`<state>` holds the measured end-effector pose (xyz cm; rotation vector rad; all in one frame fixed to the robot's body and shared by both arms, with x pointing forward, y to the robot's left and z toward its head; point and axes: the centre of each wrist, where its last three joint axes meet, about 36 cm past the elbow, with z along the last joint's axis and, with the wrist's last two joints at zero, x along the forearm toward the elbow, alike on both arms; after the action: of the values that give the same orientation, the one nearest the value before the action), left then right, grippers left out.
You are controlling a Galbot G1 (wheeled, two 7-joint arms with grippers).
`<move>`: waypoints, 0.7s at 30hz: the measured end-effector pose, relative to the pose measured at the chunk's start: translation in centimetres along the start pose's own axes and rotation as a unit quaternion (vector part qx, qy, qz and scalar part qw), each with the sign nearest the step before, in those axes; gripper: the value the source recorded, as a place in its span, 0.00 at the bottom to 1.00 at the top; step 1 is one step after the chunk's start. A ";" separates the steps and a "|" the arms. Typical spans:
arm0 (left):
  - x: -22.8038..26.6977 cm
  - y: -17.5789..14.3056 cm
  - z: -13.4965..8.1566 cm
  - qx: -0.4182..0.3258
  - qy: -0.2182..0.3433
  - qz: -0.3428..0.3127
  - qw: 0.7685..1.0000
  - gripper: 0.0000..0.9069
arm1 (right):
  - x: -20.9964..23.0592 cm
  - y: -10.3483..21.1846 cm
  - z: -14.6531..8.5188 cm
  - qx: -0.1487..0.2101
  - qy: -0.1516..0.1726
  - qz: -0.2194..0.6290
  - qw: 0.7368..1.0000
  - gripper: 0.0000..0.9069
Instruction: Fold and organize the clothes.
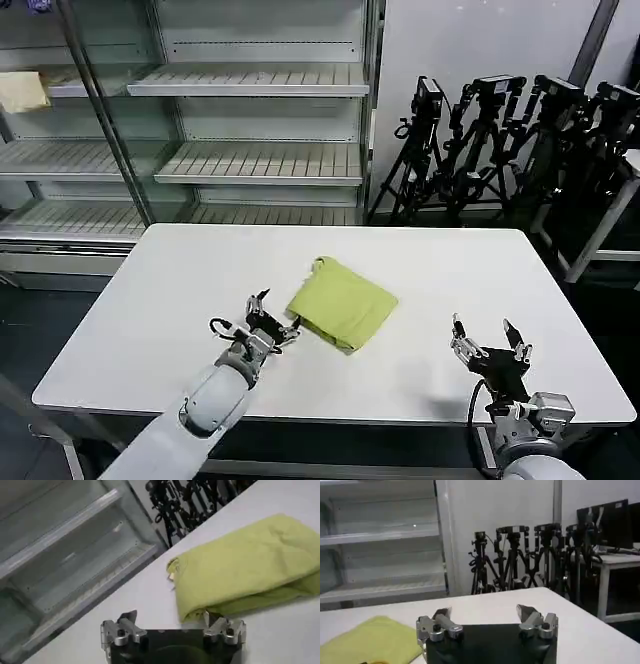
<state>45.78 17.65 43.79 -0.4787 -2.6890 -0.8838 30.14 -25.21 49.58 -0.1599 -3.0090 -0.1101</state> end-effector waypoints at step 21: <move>0.2 2.1 -4.3 0.038 -0.056 0.018 0.998 1.00 | 1.4 -0.1 -0.3 -0.003 -0.004 0.015 1.000 1.00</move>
<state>47.05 16.68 48.26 -0.5724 -2.7936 -0.7633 28.80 -25.21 50.06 -0.2076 -3.0121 -0.1166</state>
